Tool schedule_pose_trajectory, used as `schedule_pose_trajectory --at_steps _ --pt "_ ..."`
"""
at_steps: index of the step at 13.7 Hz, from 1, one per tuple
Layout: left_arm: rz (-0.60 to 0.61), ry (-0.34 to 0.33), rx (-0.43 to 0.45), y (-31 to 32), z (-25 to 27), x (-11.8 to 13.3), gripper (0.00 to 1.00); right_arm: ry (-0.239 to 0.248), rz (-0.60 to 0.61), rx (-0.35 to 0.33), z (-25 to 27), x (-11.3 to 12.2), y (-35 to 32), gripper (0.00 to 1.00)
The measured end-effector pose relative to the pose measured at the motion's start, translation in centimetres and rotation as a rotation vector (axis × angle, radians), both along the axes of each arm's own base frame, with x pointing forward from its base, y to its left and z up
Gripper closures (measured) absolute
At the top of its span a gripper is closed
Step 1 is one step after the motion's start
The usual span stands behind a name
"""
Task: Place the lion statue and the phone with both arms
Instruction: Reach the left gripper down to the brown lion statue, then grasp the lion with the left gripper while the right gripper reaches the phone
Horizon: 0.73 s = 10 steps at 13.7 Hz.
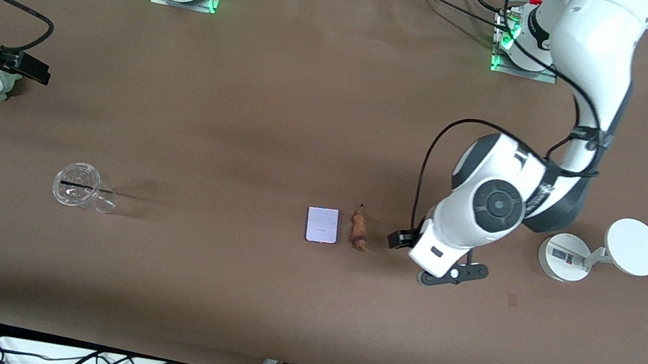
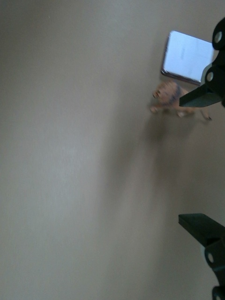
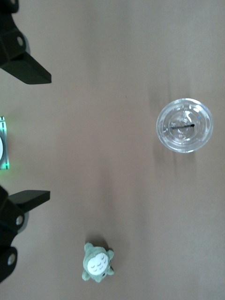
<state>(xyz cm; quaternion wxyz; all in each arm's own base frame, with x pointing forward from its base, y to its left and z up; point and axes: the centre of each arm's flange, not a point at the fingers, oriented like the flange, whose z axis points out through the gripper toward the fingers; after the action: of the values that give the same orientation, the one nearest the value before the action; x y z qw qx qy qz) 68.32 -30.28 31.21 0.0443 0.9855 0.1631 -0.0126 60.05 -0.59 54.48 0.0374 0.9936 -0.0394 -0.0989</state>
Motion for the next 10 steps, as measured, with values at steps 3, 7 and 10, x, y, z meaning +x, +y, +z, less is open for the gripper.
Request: schedule_pose_trajectory --at_steps 3,7,10 --pt "0.032 -0.049 -0.018 -3.4 -4.6 -0.2 0.00 0.000 0.002 -0.005 -0.3 0.2 0.0 0.00" --pt "0.054 -0.064 -0.005 -8.2 -8.4 -1.9 0.00 -0.008 0.005 -0.005 -0.2 0.3 0.2 0.00" --pt "0.057 -0.068 -0.004 -9.0 -9.3 -2.1 0.00 -0.010 0.023 0.000 -1.3 1.0 1.3 0.00"
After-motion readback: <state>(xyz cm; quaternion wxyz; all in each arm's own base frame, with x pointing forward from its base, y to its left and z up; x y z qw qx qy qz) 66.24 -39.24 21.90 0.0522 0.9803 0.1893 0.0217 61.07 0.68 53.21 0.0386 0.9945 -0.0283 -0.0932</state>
